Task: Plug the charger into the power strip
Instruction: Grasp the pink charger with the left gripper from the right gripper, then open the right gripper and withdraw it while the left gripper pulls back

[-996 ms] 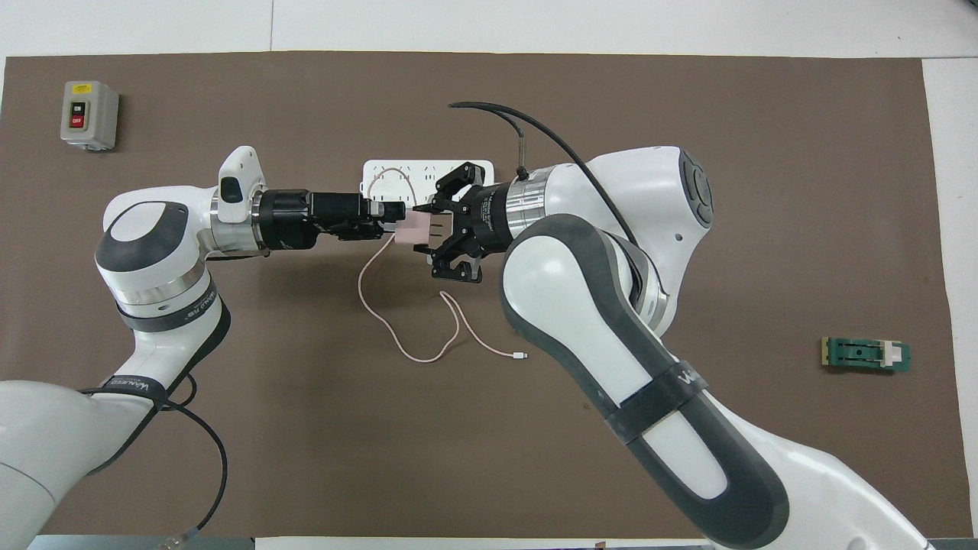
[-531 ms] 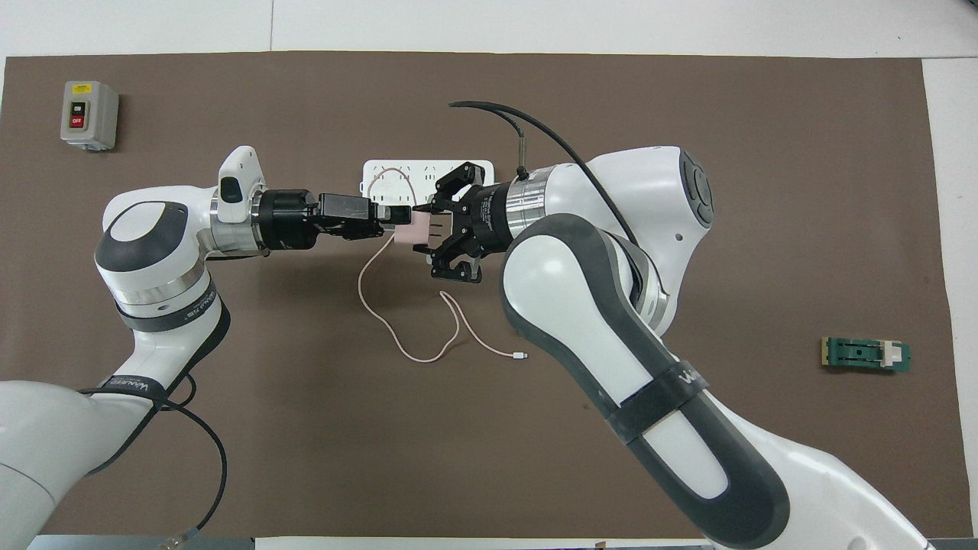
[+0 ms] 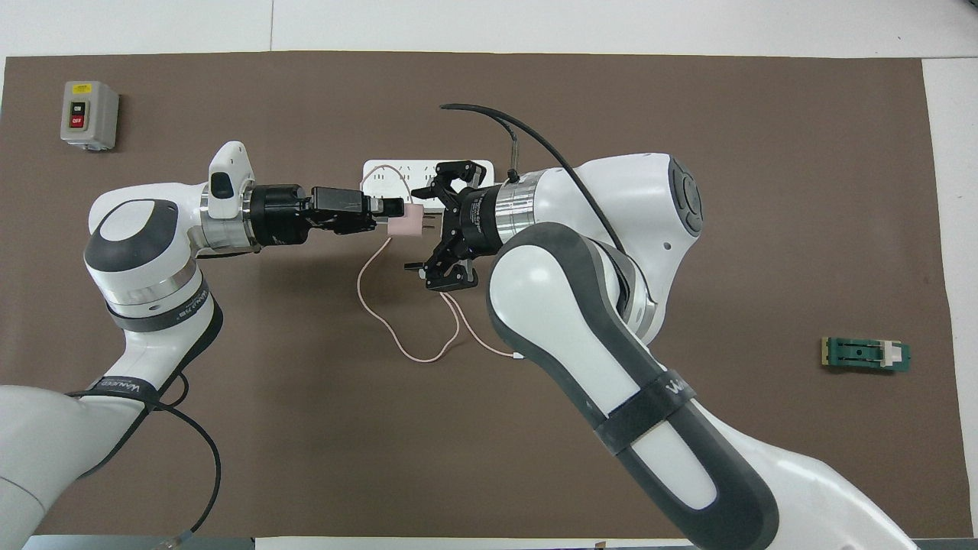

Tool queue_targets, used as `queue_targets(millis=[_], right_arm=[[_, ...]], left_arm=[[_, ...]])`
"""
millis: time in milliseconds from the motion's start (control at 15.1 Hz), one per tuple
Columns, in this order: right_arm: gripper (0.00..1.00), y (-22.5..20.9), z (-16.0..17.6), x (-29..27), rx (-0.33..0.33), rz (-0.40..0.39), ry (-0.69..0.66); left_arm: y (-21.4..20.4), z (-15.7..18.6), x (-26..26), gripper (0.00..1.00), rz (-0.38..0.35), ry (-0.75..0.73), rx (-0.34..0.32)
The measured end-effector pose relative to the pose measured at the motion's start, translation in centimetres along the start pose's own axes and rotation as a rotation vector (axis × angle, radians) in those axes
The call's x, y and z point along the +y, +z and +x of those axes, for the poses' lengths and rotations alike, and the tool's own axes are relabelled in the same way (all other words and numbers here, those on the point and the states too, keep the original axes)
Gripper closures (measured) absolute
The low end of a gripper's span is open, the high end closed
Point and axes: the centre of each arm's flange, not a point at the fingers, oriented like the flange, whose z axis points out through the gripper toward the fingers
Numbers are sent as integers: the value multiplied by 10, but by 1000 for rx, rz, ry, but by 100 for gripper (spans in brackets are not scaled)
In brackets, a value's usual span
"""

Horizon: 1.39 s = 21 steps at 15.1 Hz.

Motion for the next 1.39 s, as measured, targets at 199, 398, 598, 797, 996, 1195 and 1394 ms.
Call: queue_targets(millis=[199, 398, 598, 797, 996, 1195, 1394], right_arm=[[0, -7, 6, -7, 2, 16, 10], [0, -28, 21, -26, 4, 54, 36], [0, -68, 43, -49, 47, 86, 32], [0, -121, 68, -66, 154, 75, -29], [0, -164, 89, -72, 252, 36, -152], [0, -203, 120, -74, 324, -61, -324], [0, -245, 164, -75, 409, -181, -509]], left_arm=[[-21, 8, 23, 69, 156, -6, 31], [-39, 7, 40, 69, 275, -20, 36], [-67, 1, 47, 69, 476, -65, -2], [-95, -3, 81, 69, 685, -114, 14], [-108, -14, 126, 69, 848, -137, 34], [-121, -18, 159, 69, 946, -144, 19], [-138, -16, 168, 69, 1001, -154, 46]])
